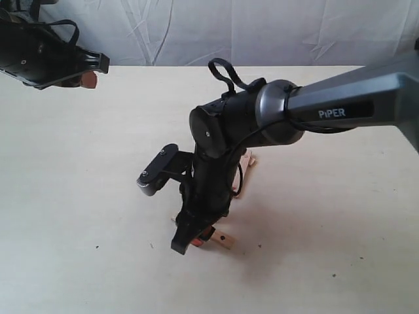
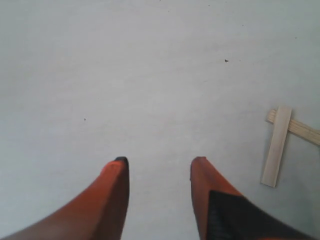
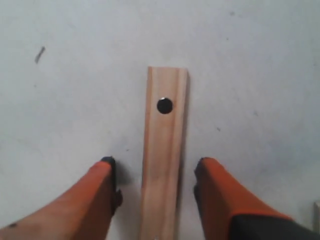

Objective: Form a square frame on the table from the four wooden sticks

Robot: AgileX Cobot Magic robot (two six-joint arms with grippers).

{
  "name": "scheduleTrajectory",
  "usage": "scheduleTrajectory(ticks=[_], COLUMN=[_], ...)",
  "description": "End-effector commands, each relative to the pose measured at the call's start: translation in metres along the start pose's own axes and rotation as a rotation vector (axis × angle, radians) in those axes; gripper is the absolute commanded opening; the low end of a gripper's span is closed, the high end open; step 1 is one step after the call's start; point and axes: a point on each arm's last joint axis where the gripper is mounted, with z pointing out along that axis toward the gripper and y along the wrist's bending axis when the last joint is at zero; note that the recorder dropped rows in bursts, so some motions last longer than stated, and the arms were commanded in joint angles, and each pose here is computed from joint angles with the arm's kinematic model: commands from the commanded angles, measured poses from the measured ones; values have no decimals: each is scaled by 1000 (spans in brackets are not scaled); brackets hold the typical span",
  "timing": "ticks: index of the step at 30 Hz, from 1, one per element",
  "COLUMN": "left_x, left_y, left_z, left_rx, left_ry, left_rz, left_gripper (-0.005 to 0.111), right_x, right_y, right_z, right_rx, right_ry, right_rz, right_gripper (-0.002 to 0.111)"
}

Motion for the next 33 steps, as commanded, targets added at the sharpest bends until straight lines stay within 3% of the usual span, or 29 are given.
scheduleTrajectory(ticks=[1, 3, 7, 10, 14, 33], left_x=[-2, -3, -3, -4, -4, -4], left_y=[0, 0, 0, -1, -1, -1], left_z=[-1, -2, -2, -2, -2, -2], left_rx=[6, 7, 7, 8, 9, 11], left_ry=[-31, -37, -44, -46, -47, -47], left_rz=[-9, -9, -9, -10, -12, -14], left_gripper=[40, 40, 40, 40, 40, 40], right_x=[1, 2, -7, -20, -13, -17], right_y=[0, -1, -6, -36, -66, -76], right_z=[1, 1, -23, -59, -53, -17], right_rx=[0, 11, 38, 128, 141, 149], right_ry=[10, 19, -2, -96, -91, -98], right_rz=[-7, -18, -19, -8, 16, 18], right_gripper=[21, 0, 0, -1, -1, -1])
